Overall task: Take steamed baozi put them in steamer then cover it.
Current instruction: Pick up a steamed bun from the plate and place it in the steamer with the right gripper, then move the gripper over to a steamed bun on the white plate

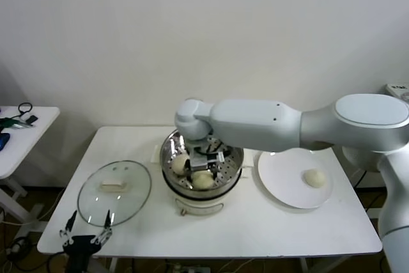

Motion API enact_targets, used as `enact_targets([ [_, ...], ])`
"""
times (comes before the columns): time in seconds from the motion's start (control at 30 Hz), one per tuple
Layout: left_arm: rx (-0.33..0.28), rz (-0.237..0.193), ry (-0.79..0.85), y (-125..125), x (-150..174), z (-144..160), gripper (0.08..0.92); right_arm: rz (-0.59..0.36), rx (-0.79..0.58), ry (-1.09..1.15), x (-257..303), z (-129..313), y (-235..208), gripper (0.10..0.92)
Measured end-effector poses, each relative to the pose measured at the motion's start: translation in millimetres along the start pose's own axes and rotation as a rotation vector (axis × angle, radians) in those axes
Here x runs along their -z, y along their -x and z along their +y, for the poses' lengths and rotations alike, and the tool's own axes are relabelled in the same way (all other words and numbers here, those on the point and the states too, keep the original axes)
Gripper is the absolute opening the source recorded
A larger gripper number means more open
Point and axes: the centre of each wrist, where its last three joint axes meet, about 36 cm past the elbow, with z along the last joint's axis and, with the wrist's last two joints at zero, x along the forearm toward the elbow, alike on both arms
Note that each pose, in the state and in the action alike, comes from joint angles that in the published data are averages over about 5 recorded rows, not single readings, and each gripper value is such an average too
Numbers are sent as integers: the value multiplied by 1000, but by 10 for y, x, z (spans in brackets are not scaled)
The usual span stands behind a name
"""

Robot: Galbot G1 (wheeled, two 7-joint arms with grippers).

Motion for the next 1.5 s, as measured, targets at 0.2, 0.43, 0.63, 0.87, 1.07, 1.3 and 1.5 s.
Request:
enact_targets([
  [0.2,-1,0,0,2,-3,3,823,5,3,3,-9,19,-17,822],
  [0.43,-1,-4,0,10,11,1,823,22,-17,45,-117,136,-168,823],
  [0.63,-4,-9,3,14,28,0,823,27,-65,158,-309,413,-337,823],
  [0.87,-9,-10,7,-1,32,-2,823,24,-160,403,-579,1044,-484,823],
  [1.07,-13,-12,8,1,38,-8,823,10,-255,697,-681,1760,-510,823],
  [1.3,-21,-15,11,7,47,-35,823,-17,-318,1073,-683,2698,-394,823],
  [1.5,-22,-14,14,7,52,-50,823,-31,-321,1301,-598,3427,-135,823],
])
